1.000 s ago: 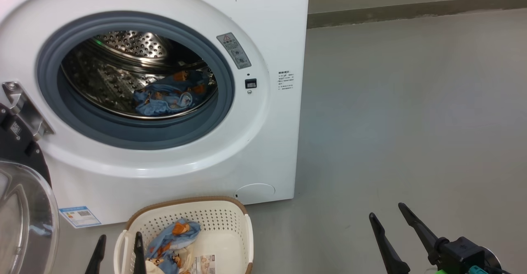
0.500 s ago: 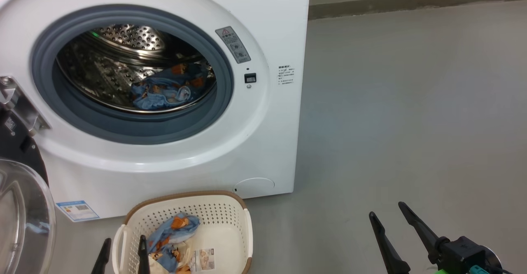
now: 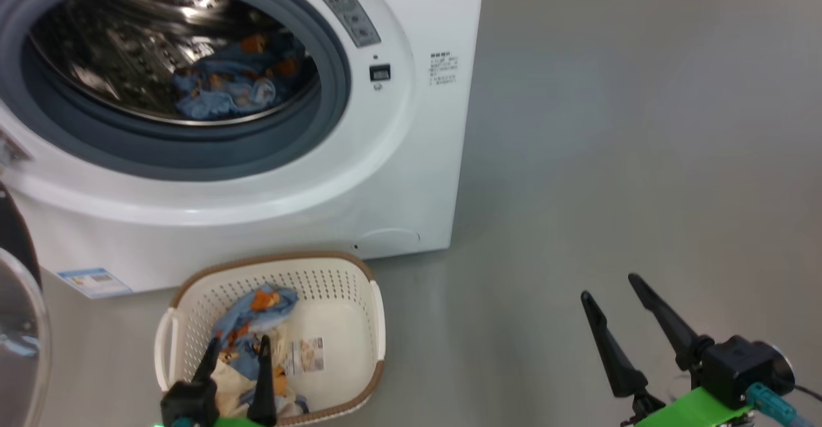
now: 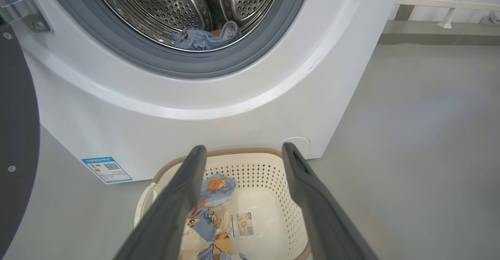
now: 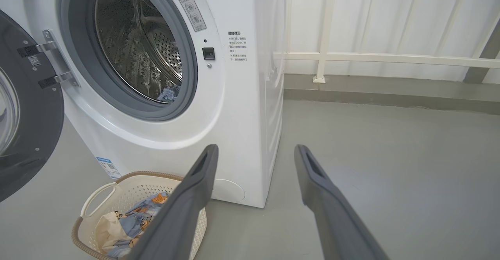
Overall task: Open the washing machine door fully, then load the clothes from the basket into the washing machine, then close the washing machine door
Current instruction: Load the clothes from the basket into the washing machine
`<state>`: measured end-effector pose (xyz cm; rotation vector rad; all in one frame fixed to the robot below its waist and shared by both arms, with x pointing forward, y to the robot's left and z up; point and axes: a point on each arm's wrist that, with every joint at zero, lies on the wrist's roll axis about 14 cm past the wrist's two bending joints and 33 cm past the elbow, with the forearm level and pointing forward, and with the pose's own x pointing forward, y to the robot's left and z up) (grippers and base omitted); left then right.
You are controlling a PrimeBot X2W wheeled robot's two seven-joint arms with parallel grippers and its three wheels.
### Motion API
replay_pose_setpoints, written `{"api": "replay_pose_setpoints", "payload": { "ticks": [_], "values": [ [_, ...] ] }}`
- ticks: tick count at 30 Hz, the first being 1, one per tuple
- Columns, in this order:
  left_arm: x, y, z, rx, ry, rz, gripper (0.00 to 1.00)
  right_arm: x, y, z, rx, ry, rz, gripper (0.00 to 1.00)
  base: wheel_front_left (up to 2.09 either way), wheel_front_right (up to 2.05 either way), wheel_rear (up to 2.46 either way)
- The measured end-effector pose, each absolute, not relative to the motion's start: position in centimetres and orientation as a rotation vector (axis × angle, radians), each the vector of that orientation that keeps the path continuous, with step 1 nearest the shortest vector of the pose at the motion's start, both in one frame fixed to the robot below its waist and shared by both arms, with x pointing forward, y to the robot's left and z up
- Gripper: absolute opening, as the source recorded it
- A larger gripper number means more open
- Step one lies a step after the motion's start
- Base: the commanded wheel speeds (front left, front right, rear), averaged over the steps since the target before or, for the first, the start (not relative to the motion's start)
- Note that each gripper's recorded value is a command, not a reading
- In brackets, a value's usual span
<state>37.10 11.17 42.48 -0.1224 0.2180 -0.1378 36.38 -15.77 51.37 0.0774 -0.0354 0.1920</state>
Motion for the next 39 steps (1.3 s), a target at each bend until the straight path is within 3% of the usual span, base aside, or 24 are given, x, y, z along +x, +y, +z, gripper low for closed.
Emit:
{"api": "replay_pose_setpoints", "payload": {
  "ticks": [14, 24, 39],
  "values": [
    [42.9, 9.2, 32.1, -0.062, 0.519, -0.187, 1.0, 42.1, -16.6, 49.1, 0.101, -0.026, 0.189, 1.0, 0.0, 0.0, 0.0],
    [48.0, 10.5, 23.7, 0.077, 0.763, -0.184, 1.0, 46.2, -16.6, 44.4, 0.136, 0.04, 0.195, 1.0, 0.0, 0.0, 0.0],
    [49.1, 14.0, 12.2, 0.434, 1.129, -0.253, 1.0, 48.5, -17.6, 37.9, 0.153, 0.165, 0.153, 1.0, 0.0, 0.0, 0.0]
  ]
}}
